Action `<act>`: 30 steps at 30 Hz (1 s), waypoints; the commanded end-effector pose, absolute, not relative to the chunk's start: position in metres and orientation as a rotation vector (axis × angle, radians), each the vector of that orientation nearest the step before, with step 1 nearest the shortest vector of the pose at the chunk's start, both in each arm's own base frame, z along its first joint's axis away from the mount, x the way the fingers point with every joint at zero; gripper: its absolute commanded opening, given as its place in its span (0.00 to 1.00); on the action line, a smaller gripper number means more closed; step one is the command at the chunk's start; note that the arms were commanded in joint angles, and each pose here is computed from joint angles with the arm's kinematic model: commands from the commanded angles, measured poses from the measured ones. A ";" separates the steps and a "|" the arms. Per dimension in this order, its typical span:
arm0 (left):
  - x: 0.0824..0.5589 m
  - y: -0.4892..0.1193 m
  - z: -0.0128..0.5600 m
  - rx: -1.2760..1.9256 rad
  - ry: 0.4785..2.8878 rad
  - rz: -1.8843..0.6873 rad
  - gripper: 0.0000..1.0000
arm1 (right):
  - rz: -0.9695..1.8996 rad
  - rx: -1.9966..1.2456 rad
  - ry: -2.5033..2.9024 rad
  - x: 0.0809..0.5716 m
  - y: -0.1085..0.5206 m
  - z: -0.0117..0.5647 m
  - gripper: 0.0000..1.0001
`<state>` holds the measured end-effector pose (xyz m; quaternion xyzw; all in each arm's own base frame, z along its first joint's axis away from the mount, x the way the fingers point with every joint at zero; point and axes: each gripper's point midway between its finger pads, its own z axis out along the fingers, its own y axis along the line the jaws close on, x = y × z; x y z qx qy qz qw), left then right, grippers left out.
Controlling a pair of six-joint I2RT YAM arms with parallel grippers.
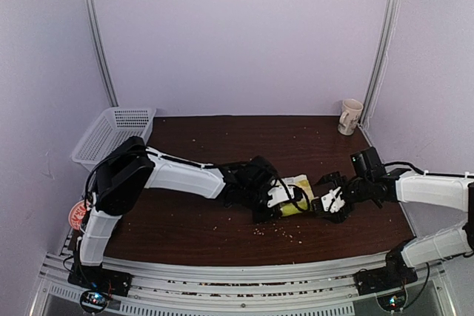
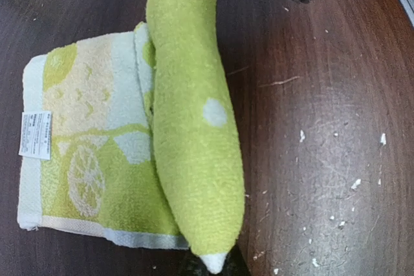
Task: Roll the towels
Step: Roll the towel at the center of the board.
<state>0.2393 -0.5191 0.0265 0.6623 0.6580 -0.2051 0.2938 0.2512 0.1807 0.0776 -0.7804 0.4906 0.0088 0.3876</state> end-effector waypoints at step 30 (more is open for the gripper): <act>0.241 -0.518 0.004 1.742 1.988 -0.796 0.00 | -0.132 -1.938 1.092 0.256 0.199 0.042 0.53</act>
